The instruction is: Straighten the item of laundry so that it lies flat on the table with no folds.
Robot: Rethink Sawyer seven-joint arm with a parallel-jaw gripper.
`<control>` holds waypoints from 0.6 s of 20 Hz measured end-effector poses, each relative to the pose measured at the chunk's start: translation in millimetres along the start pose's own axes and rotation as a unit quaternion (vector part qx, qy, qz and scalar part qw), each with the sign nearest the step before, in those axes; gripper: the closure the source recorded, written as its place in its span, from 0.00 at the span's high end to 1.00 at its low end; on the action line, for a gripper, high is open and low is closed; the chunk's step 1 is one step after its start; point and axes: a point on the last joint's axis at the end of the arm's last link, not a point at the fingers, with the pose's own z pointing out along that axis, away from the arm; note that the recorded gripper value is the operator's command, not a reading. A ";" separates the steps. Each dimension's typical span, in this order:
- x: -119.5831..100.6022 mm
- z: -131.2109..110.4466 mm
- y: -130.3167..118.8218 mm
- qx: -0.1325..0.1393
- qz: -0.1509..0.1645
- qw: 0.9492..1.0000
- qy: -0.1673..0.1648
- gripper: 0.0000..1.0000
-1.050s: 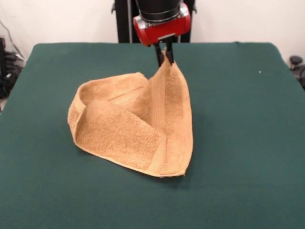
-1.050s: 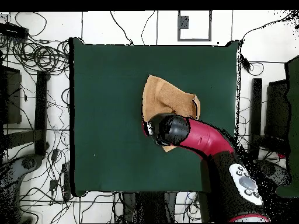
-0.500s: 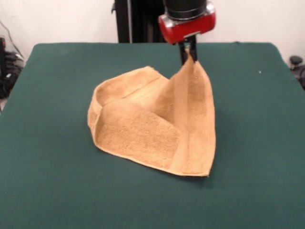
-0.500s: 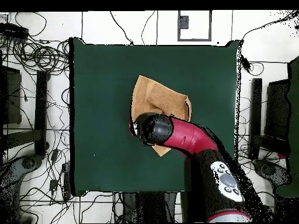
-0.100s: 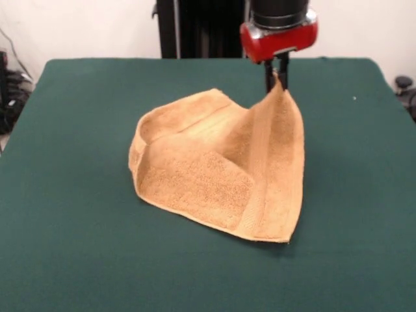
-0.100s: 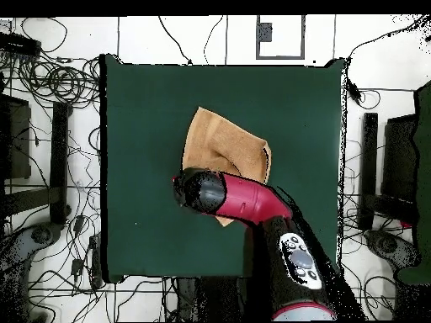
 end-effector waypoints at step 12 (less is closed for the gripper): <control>8.2 1.1 28.0 0.029 0.027 0.999 0.021 0.00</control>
